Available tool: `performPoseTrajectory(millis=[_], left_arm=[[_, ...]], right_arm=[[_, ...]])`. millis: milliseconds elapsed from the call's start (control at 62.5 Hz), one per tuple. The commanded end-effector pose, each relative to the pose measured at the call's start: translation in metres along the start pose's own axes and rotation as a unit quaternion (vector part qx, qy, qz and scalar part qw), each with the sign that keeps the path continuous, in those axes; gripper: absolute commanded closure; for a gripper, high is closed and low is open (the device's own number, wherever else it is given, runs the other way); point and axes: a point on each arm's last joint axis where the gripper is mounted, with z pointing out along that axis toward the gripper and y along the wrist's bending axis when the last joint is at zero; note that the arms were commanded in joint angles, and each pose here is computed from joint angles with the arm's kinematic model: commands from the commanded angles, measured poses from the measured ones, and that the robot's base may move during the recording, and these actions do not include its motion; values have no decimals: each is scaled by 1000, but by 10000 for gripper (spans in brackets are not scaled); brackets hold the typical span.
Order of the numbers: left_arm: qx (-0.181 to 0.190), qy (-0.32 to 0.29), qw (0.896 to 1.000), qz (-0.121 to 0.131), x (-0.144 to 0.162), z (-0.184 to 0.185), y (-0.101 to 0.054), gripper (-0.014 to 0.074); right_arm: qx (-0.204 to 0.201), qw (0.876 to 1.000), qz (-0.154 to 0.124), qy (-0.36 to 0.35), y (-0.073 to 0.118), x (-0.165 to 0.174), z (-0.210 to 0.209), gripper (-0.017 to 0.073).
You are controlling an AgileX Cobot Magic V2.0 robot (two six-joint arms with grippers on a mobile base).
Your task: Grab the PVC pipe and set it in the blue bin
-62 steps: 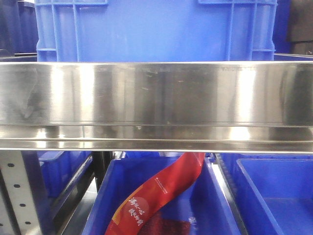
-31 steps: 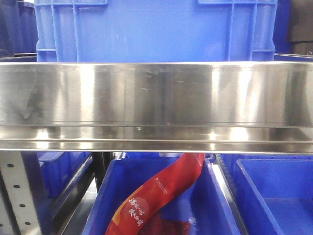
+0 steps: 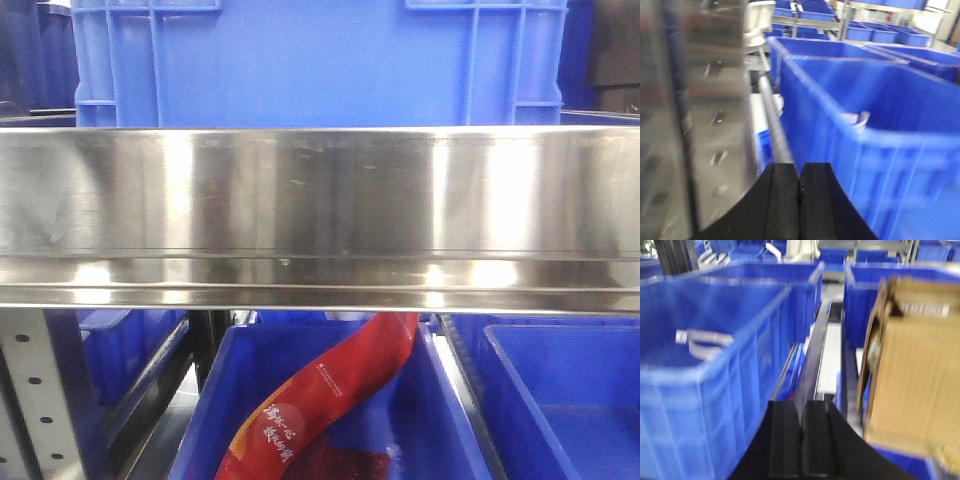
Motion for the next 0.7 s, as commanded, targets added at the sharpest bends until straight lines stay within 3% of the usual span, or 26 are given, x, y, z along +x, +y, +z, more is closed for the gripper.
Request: performPoseTrajectory(millis=[0,128,352,688], left_arm=[[-10,-23,1000,-5,13,-17,4,704],[-24,-43,999,-3,28,-36,8,704],[-28,-97,995,-1,26,-64,8,704],[-26,-122,992,0,25,-75,7,704]], right_arm=[[-10,999,15,-27,0,12,-9,727],[-14,998,19,-61,-1,21,-27,727],[-21,991,21,-132,-1,15,-55,727],[-22,989,21,-148,-2,15,-63,727]])
